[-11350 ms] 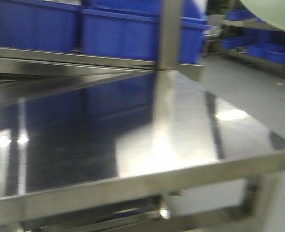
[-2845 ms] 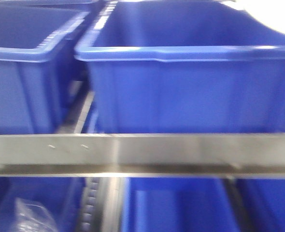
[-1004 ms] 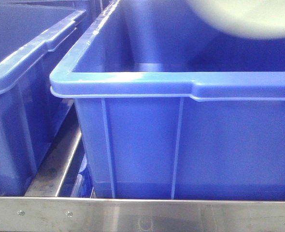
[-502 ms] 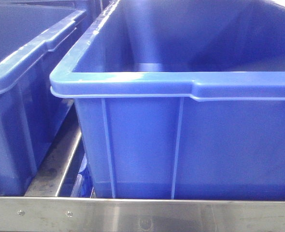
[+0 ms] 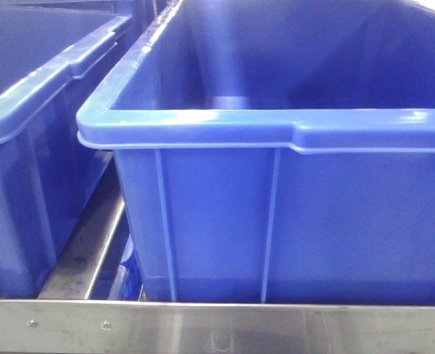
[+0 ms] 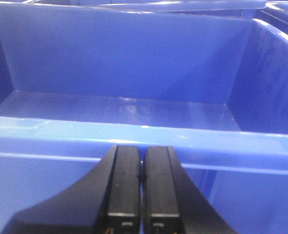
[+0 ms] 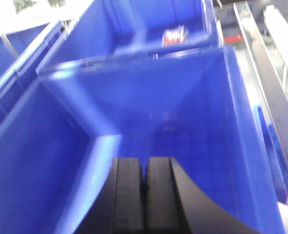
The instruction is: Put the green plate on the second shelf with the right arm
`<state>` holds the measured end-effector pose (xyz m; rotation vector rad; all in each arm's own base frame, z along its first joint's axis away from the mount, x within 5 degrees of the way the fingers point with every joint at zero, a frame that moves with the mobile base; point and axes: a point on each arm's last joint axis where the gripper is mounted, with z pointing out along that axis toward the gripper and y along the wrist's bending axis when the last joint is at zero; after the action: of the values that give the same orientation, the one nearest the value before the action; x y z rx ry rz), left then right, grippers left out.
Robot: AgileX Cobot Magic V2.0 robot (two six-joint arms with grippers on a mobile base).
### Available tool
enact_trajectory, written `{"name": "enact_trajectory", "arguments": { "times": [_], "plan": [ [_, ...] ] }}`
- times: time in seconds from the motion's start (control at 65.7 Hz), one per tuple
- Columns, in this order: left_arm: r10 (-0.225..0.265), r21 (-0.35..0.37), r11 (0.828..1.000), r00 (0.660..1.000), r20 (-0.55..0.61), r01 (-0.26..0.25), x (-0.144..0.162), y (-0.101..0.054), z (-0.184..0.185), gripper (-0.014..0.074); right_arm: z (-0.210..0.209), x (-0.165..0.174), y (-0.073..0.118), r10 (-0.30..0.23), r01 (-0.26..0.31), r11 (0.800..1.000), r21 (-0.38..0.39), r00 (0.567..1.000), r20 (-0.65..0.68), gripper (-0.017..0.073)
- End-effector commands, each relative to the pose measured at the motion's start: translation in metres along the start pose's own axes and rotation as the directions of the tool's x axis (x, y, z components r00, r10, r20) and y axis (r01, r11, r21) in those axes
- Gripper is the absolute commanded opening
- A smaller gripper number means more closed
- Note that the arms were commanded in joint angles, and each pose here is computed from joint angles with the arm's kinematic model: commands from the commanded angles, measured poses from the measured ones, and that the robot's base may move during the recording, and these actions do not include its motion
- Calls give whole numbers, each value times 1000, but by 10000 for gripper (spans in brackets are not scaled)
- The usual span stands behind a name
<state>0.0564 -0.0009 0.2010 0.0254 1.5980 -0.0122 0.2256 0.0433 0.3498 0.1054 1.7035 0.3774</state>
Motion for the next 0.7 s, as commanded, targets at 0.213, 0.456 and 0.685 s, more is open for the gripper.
{"name": "enact_trajectory", "arguments": {
  "times": [0.213, 0.456, 0.685],
  "plan": [
    [-5, 11, 1000, 998, 66, 4, 5, -1, 0, 130, -48, -38, -4, -42, 37, 999, 30, 980, 195, 48],
    [-5, 12, 1000, 998, 66, 4, 5, -1, 0, 130, -141, -32, -9, -247, 203, 962, 180, 931, 270, 48],
    [-5, 12, 1000, 998, 66, 4, 5, -1, 0, 130, -185, 14, -18, -456, 380, 884, 272, 830, 322, 48]
  ]
}}
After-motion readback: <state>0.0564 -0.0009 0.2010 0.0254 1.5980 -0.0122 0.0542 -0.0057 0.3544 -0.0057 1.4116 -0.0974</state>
